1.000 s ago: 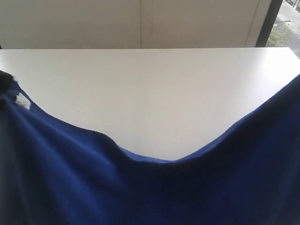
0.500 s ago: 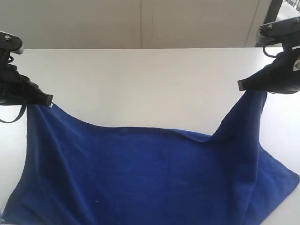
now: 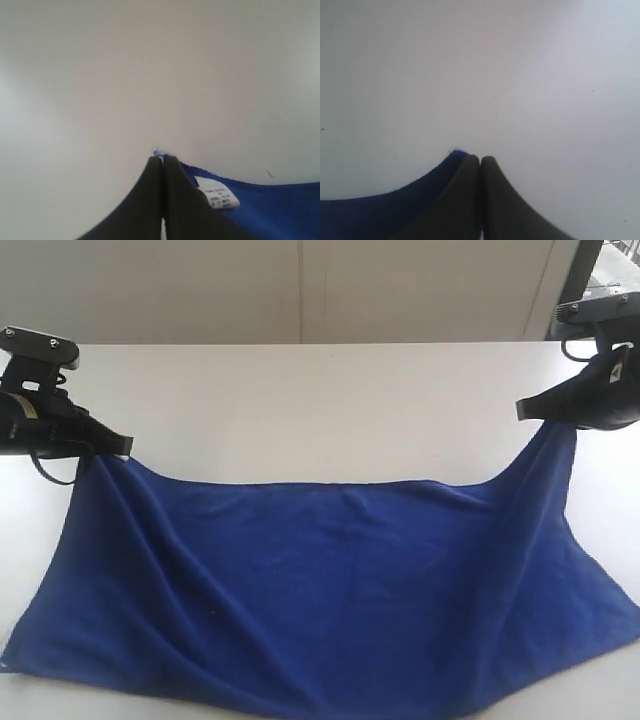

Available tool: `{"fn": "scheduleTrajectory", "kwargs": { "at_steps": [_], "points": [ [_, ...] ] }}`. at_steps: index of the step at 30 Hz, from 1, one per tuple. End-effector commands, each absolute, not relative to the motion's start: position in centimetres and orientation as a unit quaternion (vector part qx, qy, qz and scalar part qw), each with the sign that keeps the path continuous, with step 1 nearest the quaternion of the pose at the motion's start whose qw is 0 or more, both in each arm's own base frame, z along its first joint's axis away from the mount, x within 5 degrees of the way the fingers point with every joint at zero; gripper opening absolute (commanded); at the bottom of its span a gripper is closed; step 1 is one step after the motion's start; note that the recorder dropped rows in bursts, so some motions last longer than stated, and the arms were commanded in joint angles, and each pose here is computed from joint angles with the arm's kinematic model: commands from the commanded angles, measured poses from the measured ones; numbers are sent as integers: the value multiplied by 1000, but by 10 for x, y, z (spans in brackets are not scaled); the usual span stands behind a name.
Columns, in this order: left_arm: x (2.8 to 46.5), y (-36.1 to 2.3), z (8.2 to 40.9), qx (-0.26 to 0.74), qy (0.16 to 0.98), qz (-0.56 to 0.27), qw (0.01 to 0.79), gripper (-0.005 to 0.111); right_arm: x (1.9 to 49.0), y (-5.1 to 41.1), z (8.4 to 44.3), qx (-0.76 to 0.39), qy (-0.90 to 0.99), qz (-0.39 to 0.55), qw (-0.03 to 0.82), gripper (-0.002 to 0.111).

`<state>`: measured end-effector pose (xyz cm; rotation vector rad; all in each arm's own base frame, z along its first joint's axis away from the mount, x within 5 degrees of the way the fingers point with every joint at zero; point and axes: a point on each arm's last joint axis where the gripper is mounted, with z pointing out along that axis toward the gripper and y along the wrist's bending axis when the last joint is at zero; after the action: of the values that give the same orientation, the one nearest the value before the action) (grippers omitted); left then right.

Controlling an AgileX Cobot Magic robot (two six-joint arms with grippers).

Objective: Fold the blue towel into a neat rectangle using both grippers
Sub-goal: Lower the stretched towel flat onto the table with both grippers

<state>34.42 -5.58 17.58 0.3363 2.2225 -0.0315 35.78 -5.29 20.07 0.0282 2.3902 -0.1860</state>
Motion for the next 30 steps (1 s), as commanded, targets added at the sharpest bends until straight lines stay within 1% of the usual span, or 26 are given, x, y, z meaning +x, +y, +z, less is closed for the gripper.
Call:
{"fn": "scheduleTrajectory", "kwargs": {
  "at_steps": [1,6,13,19,30],
  "points": [
    [361,-57,178,133,885,-13,447,0,369,-61,198,20,925,-74,372,0],
    [374,-52,172,127,891,-6,437,0,381,-65,181,22,931,-73,356,0],
    [382,-28,161,81,902,1,425,0,394,-79,168,36,934,-78,346,0],
    [385,-26,154,78,900,0,429,0,405,-83,168,38,931,-80,354,0],
    [392,-26,138,77,898,-3,432,0,418,-85,144,37,937,-76,340,0]
  ]
}}
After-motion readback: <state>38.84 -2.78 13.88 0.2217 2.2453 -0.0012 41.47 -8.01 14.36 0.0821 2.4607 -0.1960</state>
